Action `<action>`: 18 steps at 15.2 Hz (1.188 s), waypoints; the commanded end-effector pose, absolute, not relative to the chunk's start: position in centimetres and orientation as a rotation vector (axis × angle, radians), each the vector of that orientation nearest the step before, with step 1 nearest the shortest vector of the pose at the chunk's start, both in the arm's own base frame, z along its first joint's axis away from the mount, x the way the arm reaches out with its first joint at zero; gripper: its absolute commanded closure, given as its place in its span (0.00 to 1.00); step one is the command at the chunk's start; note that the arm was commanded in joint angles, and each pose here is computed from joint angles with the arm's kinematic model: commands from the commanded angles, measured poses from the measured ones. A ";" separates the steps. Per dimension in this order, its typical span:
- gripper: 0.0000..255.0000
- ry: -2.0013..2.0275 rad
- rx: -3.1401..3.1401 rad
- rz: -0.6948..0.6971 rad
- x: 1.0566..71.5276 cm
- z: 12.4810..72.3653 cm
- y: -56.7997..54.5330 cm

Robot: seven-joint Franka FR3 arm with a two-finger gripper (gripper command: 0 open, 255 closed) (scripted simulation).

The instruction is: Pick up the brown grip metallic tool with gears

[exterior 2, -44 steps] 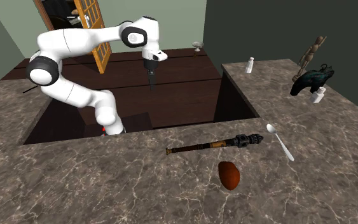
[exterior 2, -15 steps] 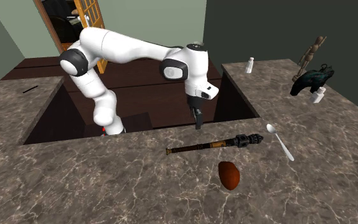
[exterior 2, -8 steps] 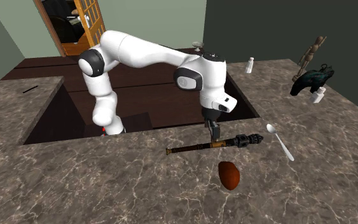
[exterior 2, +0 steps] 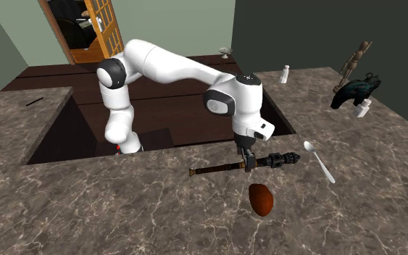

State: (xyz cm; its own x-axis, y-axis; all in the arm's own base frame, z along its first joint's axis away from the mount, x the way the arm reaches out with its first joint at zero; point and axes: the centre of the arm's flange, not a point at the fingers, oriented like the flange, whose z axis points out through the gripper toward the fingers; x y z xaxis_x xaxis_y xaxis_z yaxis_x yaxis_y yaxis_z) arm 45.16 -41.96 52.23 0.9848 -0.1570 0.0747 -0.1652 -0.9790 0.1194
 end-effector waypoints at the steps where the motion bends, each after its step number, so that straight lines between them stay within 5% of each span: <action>1: 0.00 -0.245 3.004 0.099 45.2 51.3 -41.8; 2: 0.00 -0.245 3.004 0.099 45.2 51.3 -41.8; 3: 1.00 -0.245 3.004 0.099 45.2 51.4 -41.9; 18: 1.00 -0.245 3.004 0.099 45.2 54.5 -41.8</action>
